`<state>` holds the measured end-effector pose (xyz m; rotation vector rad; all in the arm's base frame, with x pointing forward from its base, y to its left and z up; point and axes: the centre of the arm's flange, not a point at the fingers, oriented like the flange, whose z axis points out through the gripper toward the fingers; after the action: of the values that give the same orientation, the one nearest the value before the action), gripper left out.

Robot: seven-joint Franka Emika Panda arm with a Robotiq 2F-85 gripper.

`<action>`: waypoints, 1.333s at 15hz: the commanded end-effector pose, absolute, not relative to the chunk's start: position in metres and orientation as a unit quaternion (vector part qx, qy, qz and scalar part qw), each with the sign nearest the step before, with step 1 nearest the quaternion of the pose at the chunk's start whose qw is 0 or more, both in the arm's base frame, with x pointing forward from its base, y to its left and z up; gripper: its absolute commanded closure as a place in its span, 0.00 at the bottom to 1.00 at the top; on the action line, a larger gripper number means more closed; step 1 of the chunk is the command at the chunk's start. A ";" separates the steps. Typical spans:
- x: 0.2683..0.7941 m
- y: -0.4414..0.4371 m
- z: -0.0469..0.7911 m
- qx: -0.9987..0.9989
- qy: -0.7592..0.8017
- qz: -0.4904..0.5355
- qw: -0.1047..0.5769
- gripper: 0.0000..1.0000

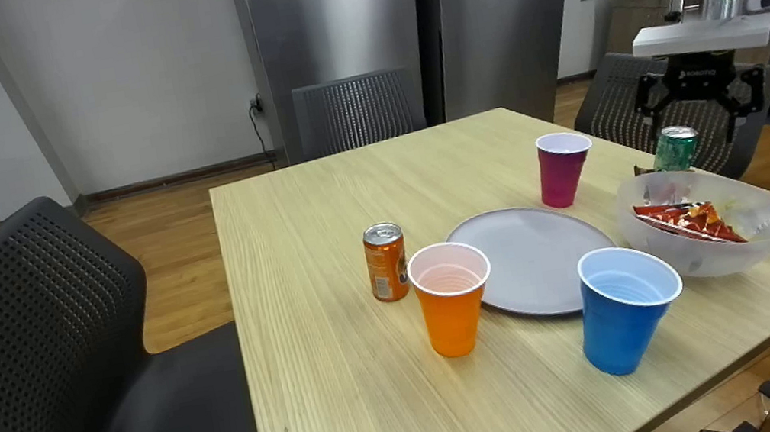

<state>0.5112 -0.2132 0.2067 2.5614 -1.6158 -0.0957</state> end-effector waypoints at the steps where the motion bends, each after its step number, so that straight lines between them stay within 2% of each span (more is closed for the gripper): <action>1: 0.539 -0.228 0.194 0.847 -0.527 -0.030 0.069 0.00; 20: 0.569 -0.216 0.145 0.871 -0.480 -0.056 0.090 0.00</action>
<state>0.5618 -0.2180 0.1460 2.5689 -1.4696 -0.1178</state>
